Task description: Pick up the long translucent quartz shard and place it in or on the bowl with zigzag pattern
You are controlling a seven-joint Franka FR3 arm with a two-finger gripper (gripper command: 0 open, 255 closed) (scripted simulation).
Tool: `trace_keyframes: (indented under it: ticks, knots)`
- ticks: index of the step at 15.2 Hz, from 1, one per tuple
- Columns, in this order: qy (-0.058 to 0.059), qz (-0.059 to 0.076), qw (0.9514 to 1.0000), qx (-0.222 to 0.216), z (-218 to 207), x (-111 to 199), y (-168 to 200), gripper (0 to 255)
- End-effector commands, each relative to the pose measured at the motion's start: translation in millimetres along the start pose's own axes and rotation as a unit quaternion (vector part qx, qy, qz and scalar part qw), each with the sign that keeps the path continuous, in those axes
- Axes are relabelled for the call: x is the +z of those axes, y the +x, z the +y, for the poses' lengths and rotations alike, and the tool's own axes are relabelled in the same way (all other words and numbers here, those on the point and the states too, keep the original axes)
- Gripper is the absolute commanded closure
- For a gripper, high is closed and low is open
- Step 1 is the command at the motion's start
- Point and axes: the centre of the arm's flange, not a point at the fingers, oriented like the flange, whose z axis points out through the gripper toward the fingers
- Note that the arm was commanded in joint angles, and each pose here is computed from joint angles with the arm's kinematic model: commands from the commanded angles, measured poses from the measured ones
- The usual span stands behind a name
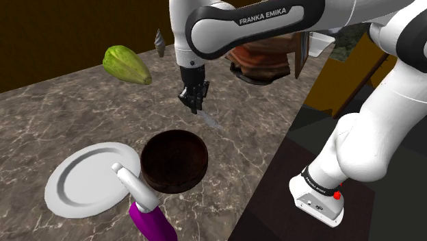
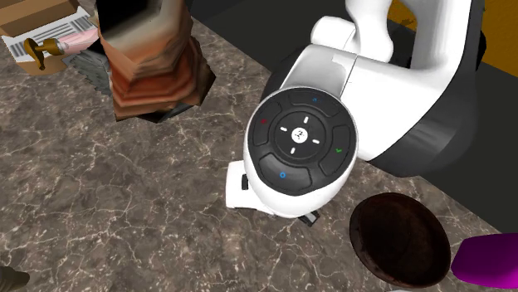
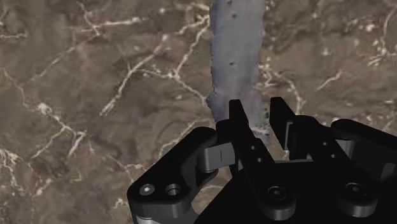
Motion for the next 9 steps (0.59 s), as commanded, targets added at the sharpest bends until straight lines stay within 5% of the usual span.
trace_keyframes:
  ticks: [1,9]
  knots:
    - [0.000,0.000,1.0000,0.000,0.6,-11.0,-2.1,255]
    - [0.000,0.000,1.0000,0.000,1.6,-52.7,-8.7,255]
